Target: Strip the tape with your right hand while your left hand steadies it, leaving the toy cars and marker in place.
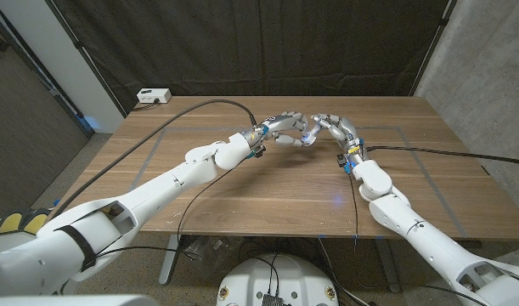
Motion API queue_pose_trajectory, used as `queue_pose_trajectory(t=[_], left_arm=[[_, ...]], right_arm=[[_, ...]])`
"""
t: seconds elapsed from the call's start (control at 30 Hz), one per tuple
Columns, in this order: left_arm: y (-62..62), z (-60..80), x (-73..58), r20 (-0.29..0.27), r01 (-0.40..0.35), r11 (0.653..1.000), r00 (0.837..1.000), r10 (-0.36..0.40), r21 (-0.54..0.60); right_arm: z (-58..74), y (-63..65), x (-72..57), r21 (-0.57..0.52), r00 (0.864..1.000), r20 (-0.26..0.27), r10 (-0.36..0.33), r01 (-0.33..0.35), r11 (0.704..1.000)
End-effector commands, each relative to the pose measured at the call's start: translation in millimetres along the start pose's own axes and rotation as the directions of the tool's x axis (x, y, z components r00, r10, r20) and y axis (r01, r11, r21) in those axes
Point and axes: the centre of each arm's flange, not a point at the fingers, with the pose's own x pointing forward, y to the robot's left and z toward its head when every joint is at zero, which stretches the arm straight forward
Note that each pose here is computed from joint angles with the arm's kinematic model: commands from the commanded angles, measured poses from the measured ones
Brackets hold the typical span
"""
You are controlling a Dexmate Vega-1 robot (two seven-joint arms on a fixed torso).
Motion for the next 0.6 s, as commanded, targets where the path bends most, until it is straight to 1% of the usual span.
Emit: queue_pose_trajectory(t=[0.03, 0.2, 0.43, 0.6], left_arm=[[-2.2, 3.0, -3.3, 0.006, 0.011, 1.0, 1.0, -0.011, 0.022], [-4.3, 1.2, -6.1, -0.005, 0.023, 1.0, 1.0, -0.023, 0.016], [-7.8, -0.1, -8.3, -0.01, 0.038, 0.999, 0.999, -0.038, 0.01], [-9.8, -1.8, -8.9, -0.013, 0.044, 0.999, 0.999, -0.044, 0.002]], right_arm=[[2.0, 2.7, -3.4, 0.016, 0.999, 0.023, -0.04, 0.04, 0.999], [2.5, 3.6, -4.2, 0.021, 0.999, 0.03, -0.038, 0.037, 0.999], [2.0, 4.0, -5.8, 0.041, 0.997, 0.046, -0.056, 0.054, 0.998], [1.6, 5.1, -6.5, 0.045, 0.997, 0.047, -0.063, 0.061, 0.997]])
